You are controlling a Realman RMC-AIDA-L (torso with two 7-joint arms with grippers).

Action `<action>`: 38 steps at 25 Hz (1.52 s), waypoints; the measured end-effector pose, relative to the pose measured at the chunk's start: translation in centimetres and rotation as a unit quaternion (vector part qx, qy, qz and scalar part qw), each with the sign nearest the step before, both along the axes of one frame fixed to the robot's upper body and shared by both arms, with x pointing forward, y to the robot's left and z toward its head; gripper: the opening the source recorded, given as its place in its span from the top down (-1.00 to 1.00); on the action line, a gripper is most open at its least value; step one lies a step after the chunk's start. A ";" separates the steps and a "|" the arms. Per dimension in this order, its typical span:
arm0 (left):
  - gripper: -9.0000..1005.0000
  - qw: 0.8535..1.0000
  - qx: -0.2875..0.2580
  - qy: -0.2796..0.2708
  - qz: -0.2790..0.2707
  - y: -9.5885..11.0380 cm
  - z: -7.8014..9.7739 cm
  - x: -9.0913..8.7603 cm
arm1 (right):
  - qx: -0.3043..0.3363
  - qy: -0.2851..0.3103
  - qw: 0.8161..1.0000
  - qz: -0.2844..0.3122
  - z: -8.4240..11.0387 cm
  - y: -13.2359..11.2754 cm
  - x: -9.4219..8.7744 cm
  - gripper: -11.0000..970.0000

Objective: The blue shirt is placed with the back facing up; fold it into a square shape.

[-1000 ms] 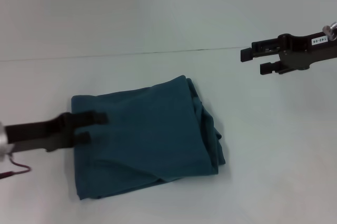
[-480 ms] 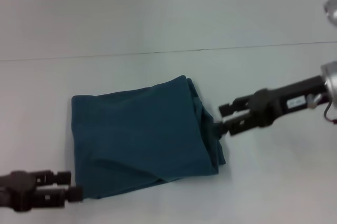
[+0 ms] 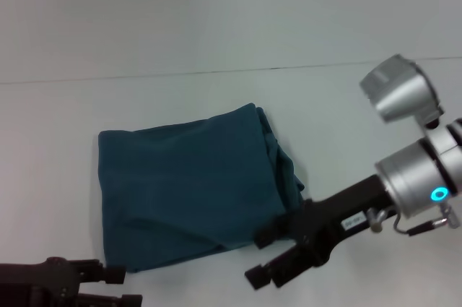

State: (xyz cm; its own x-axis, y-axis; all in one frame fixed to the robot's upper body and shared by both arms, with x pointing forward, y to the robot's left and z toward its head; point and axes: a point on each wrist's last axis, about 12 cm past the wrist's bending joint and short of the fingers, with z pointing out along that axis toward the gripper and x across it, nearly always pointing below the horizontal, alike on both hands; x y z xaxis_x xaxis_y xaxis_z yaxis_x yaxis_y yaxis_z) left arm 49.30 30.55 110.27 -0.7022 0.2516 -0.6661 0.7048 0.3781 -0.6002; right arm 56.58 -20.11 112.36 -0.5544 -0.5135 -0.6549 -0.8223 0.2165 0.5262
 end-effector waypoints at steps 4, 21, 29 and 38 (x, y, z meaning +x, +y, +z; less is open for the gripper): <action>-0.79 1.000 -0.002 0.005 0.018 -0.4 -0.3 0.5 | -0.003 0.011 1.000 -0.002 -0.9 0.5 -0.3 -0.91; -0.73 0.997 -0.031 0.023 0.065 -1.2 -0.9 1.8 | 0.025 0.008 0.999 -0.037 -1.5 -0.3 -0.5 -0.91; -0.73 0.998 -0.021 -0.038 0.035 -1.5 -1.1 1.7 | 0.024 0.007 0.999 -0.039 -1.5 -0.4 -0.5 -0.91; -0.74 0.998 -0.019 -0.046 0.038 -1.5 -1.2 1.9 | 0.023 0.005 0.999 -0.040 -1.4 -0.5 -0.3 -0.91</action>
State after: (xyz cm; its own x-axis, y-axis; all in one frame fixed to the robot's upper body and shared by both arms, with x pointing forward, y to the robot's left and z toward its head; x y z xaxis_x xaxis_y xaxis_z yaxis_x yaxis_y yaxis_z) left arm 51.15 29.04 109.10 -0.6533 0.1729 -0.7371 0.7278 0.4117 -0.5485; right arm 56.25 -20.59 110.94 -0.5993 -0.4366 -0.6710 -0.7978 0.2565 0.5457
